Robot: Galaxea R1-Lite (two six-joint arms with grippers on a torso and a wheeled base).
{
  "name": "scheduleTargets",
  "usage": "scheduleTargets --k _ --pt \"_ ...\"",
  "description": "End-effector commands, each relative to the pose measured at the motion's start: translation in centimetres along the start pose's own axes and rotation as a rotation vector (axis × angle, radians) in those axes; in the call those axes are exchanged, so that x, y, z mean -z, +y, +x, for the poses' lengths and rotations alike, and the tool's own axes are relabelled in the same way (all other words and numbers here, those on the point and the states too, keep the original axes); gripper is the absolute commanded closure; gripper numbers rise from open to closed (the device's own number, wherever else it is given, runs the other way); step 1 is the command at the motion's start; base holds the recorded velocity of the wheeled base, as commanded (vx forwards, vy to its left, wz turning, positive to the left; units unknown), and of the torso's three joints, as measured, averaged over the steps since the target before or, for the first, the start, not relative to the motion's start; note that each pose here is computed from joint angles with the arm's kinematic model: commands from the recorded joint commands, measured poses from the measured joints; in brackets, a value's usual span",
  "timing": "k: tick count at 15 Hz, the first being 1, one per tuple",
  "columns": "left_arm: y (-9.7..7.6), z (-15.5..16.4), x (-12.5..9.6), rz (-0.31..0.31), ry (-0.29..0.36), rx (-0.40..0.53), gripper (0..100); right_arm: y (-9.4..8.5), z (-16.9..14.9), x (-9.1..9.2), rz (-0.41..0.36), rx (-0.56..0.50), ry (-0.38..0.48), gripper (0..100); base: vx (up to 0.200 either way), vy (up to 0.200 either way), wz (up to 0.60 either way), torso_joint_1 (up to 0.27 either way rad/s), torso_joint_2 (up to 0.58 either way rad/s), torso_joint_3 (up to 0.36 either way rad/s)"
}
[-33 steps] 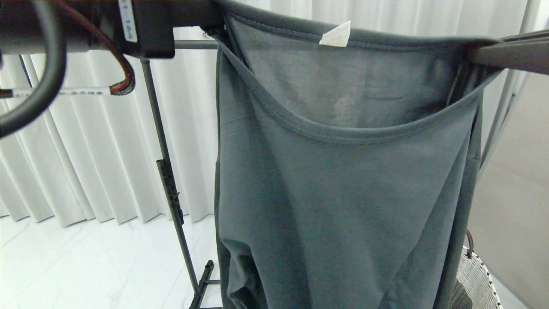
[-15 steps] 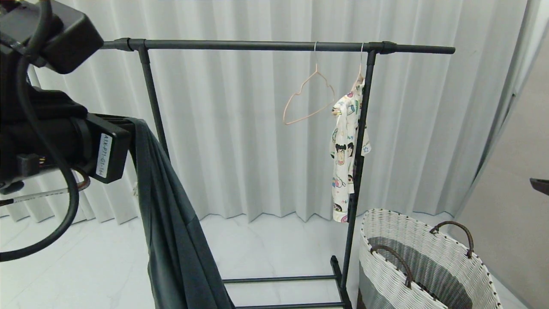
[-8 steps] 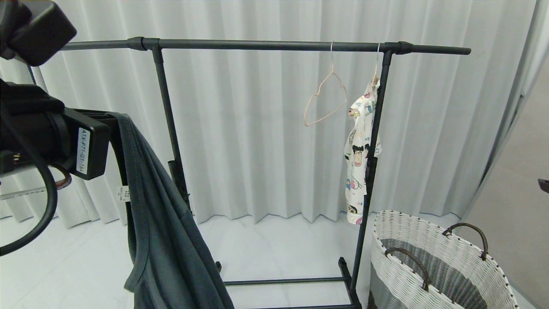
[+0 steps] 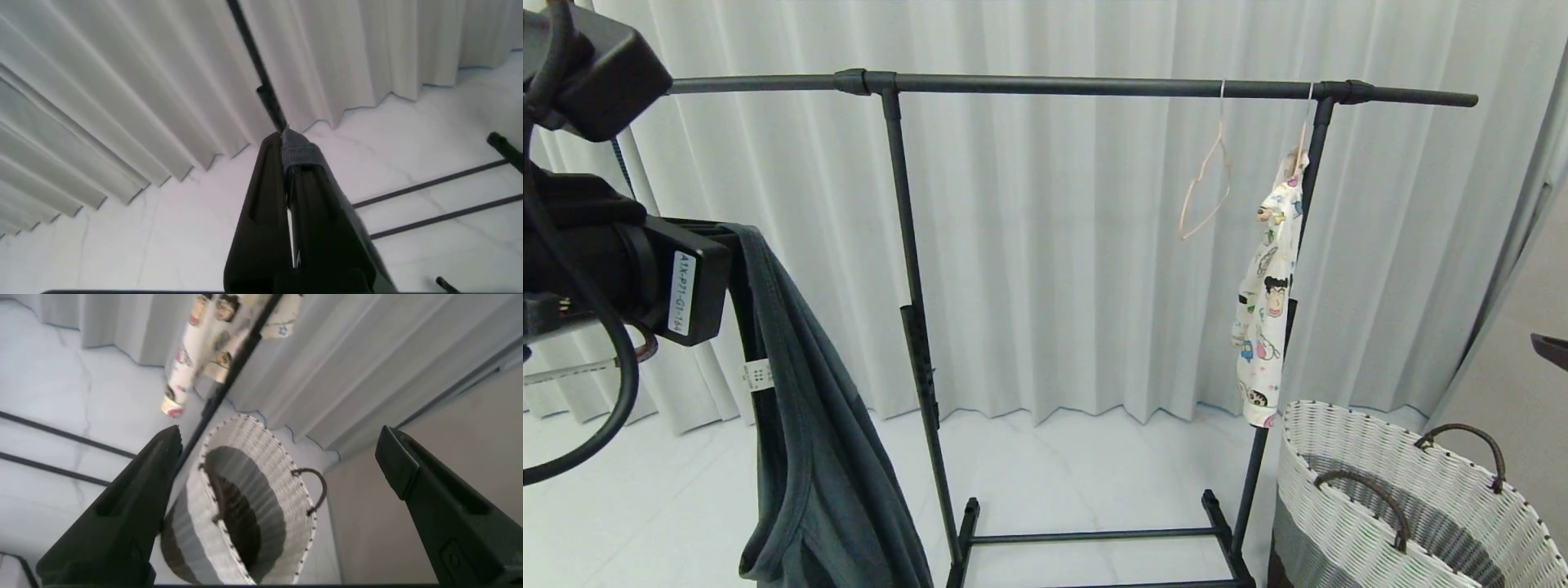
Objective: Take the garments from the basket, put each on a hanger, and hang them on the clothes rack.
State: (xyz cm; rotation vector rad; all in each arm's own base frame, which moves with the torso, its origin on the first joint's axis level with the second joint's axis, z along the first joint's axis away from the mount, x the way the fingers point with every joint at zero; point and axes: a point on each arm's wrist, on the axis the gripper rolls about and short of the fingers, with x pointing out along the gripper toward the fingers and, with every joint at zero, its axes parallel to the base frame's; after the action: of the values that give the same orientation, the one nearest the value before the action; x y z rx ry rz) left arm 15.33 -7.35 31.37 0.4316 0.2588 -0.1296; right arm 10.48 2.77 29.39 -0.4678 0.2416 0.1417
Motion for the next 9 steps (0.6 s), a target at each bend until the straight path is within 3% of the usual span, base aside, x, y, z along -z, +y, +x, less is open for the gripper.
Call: scheduleTargets --k 1,5,9 --pt "-0.02 -0.13 0.25 0.002 0.003 0.002 100 0.19 0.28 0.35 -0.004 -0.005 0.016 0 0.000 0.000 0.00 0.000 0.00 0.000" --pt "0.00 -0.20 0.20 0.005 0.000 0.003 100 0.14 0.45 0.41 0.006 0.001 0.024 0 0.000 0.000 0.00 0.023 -0.04 -0.019" --pt "0.08 -0.33 -0.06 0.035 -0.011 0.002 100 0.17 0.66 0.39 0.047 -0.001 0.025 0 0.000 0.000 0.00 0.192 -0.39 -0.205"
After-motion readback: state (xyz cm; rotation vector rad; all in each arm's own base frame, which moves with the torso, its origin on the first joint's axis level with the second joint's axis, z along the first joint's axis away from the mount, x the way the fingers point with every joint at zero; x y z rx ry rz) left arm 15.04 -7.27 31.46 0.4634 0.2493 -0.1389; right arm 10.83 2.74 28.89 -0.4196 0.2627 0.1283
